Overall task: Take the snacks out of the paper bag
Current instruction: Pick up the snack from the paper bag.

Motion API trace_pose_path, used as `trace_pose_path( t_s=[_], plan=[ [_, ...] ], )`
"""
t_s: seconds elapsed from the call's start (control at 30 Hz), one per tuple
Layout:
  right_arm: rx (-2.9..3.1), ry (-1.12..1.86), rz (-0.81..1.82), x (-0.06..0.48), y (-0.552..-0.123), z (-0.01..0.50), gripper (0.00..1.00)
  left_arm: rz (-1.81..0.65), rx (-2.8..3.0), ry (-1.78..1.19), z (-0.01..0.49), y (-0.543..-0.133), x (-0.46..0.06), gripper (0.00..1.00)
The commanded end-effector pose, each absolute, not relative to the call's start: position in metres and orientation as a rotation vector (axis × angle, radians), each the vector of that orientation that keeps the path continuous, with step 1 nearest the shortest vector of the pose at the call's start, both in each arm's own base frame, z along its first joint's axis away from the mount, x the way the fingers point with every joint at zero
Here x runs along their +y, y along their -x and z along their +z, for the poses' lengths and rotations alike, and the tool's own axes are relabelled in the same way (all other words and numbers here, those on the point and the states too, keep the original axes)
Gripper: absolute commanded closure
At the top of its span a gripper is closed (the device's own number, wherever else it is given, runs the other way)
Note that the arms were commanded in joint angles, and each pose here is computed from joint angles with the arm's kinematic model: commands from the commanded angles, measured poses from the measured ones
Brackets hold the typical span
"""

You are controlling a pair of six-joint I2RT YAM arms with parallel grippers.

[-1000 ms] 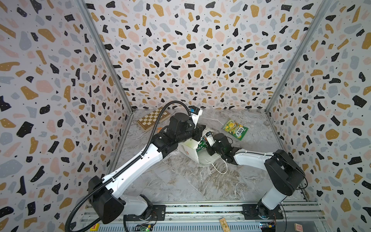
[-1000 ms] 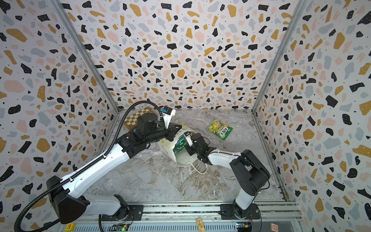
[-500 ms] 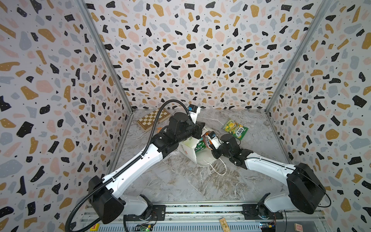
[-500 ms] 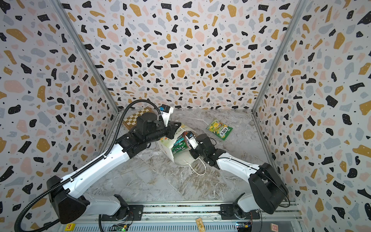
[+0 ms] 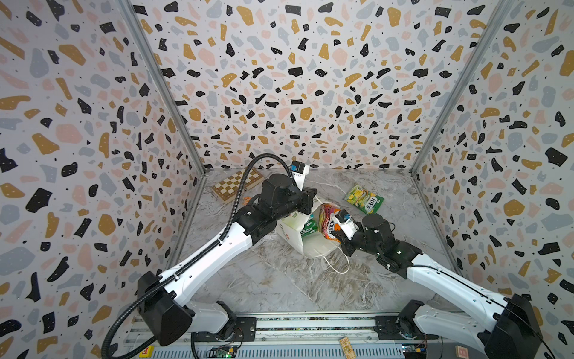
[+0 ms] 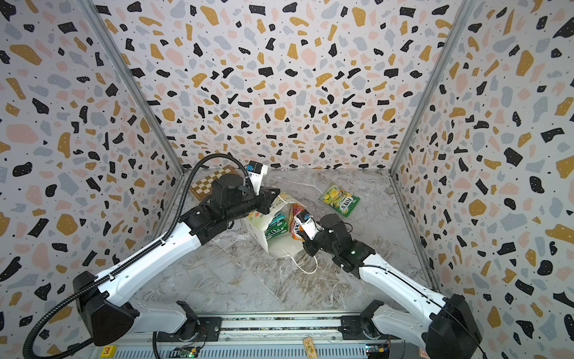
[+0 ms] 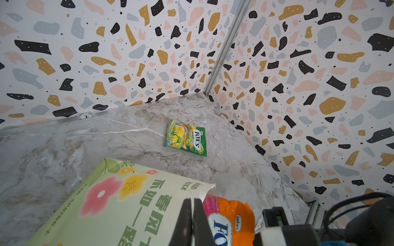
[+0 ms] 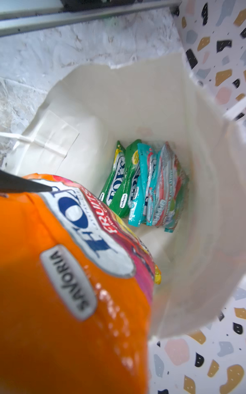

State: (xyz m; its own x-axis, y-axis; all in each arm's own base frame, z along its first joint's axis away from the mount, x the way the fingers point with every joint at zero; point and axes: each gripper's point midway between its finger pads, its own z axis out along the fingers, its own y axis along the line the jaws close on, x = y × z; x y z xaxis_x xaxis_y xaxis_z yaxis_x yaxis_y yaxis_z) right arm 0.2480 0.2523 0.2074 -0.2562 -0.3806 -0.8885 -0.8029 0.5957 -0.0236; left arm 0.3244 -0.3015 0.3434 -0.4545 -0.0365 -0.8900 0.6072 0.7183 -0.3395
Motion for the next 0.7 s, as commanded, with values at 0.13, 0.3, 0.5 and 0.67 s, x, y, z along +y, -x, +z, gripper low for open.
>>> trace_pose_path(
  t_s=[0.13, 0.3, 0.5, 0.67],
  plan=[
    [1.710, 0.901, 0.654, 0.251, -0.227, 0.275, 1.00, -0.826, 1.847, -0.414, 0.360, -0.330, -0.307, 1.00],
    [1.625, 0.856, 0.651, 0.241, -0.220, 0.312, 1.00, -0.831, 1.849, -0.416, 0.360, -0.330, -0.308, 1.00],
    [1.536, 0.819, 0.642, 0.231, -0.212, 0.348, 1.00, -0.831, 1.852, -0.420, 0.359, -0.329, -0.308, 1.00],
    [1.472, 0.800, 0.643, 0.223, -0.203, 0.373, 1.00, -0.830, 1.854, -0.424, 0.358, -0.329, -0.309, 1.00]
  ],
)
